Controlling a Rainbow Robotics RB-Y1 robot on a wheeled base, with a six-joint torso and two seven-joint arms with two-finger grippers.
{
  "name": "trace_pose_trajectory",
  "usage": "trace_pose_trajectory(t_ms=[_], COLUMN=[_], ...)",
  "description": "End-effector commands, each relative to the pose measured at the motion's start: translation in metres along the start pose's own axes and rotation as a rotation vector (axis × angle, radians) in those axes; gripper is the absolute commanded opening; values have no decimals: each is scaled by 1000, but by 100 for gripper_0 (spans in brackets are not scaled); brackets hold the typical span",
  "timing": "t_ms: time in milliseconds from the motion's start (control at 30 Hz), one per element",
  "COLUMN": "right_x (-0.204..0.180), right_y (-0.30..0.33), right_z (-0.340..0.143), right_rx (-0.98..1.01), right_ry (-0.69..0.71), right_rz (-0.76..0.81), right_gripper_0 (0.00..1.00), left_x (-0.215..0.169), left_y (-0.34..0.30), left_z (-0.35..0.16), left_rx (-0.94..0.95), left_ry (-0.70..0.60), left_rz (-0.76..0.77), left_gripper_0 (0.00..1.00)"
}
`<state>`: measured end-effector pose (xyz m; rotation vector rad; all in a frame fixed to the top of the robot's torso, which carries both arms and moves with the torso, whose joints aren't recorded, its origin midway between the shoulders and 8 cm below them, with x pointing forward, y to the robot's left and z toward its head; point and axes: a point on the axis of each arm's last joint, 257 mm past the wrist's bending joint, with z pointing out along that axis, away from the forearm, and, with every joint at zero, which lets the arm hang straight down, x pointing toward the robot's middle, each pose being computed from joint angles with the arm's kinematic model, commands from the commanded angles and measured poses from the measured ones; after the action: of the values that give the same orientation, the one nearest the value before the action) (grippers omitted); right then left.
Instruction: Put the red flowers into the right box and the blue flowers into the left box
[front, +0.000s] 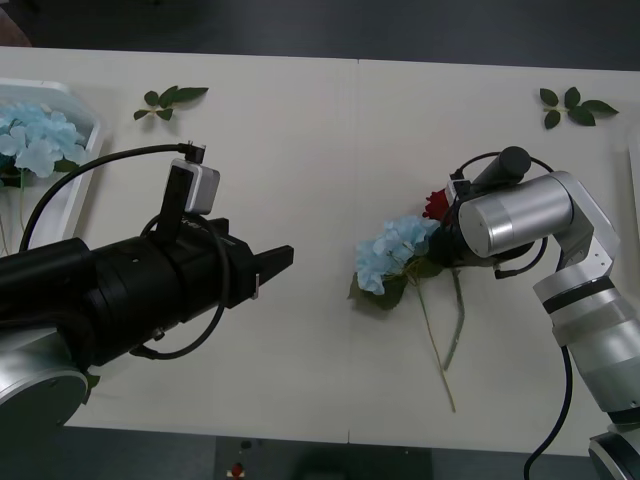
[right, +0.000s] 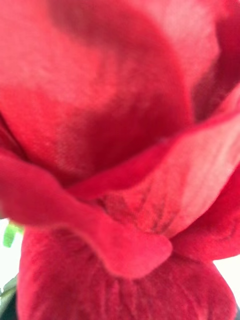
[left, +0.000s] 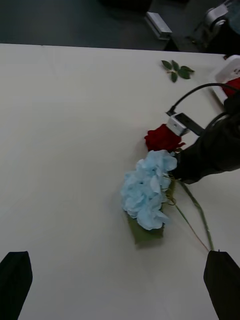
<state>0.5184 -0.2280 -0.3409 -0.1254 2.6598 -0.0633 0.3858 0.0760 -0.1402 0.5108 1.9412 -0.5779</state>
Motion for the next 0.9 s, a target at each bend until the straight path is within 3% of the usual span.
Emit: trace_pose_trajectory(t_ms=[33,367,700,900], right_x=[-14,-22,-58,-69], right_y=[5,2,-49,-112], right_z=[-7,-16,-86,-131], right_rx=[-7,-1,43,36], right_ry=[-28,-40,-120,-160], right_rz=[21,16,73,221], right_gripper_0=[0,0,0,0], left_x=[-22,-32,-50,-47], left_y=[-18,-21,3,11], left_z=[-15,-33,-25,-19], left_rx=[79,169,181,203], left_ry=[-60,-31,-17,-21], left_rz=[177,316,298,282], left_gripper_0=[100,100,100,100])
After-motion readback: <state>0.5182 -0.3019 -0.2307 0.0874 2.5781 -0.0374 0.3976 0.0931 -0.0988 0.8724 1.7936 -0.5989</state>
